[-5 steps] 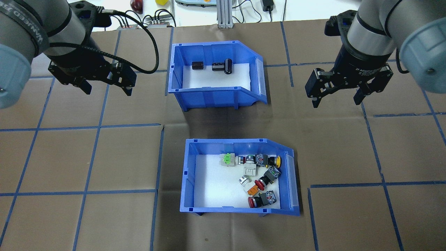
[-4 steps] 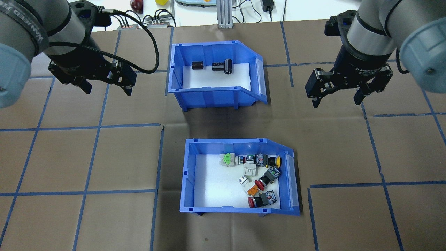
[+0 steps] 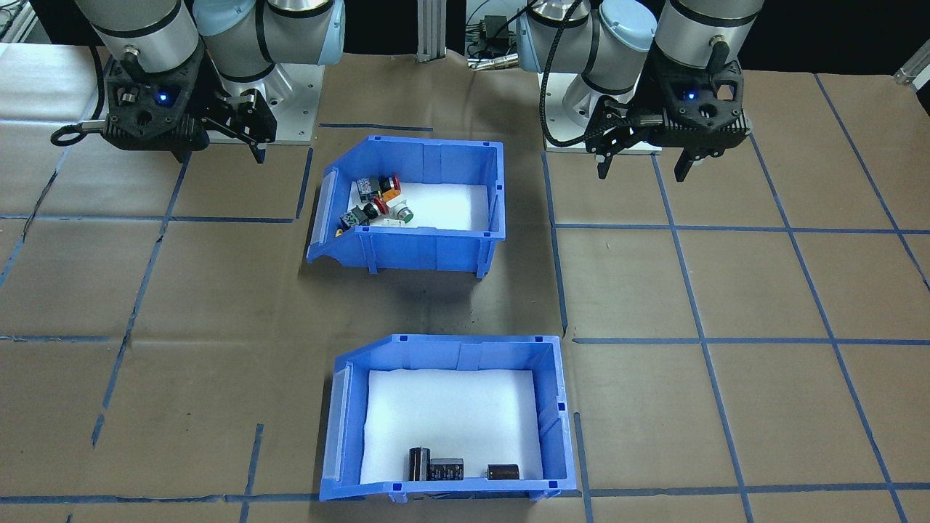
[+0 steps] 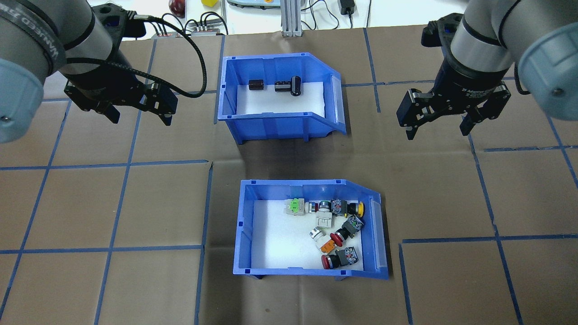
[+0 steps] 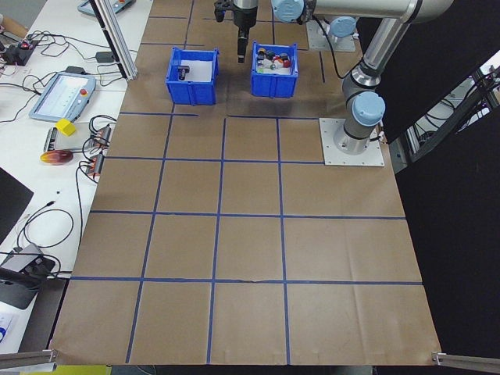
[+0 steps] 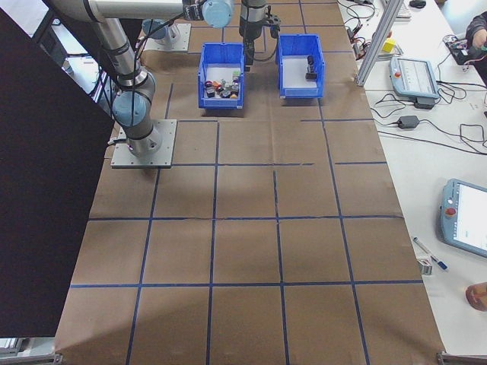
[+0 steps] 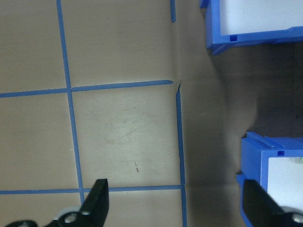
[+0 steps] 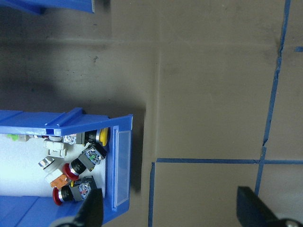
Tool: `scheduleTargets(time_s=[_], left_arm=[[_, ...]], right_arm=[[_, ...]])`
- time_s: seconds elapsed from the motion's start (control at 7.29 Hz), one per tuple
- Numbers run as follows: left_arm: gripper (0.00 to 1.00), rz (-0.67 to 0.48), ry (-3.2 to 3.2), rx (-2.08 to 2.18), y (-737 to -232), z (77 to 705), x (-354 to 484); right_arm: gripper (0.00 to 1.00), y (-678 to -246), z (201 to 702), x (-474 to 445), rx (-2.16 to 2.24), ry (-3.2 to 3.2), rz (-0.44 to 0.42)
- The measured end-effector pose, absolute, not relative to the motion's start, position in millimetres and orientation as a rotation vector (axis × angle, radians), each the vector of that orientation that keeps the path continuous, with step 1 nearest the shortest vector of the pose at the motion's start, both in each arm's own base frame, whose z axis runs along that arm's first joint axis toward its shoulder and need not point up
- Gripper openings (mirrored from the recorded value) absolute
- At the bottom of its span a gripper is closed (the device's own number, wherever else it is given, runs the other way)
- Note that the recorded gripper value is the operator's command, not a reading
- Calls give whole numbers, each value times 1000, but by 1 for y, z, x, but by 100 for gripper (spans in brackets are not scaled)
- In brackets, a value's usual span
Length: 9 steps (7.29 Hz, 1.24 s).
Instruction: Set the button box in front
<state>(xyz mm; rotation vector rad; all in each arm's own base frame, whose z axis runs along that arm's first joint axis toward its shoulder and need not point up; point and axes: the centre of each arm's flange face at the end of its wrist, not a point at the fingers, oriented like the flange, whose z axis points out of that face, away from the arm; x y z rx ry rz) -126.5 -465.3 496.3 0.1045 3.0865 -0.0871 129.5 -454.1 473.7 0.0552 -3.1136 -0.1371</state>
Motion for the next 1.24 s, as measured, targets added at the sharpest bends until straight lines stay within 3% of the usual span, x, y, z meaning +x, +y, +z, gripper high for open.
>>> scheduleTargets(time_s=[0.41, 0.55, 0.96, 1.24], left_arm=[[99, -84, 3090, 88, -466, 494, -127], [99, -84, 3093, 83, -465, 495, -127], [94, -55, 3146, 73, -459, 478, -133], [97, -11, 3201, -274, -444, 473, -140]], right_arm=[[100, -479, 458, 136, 127, -3112, -156], [100, -493, 454, 142, 244, -3113, -126], [100, -549, 443, 164, 836, -3021, -77], [100, -598, 434, 213, 1278, -2845, -69]])
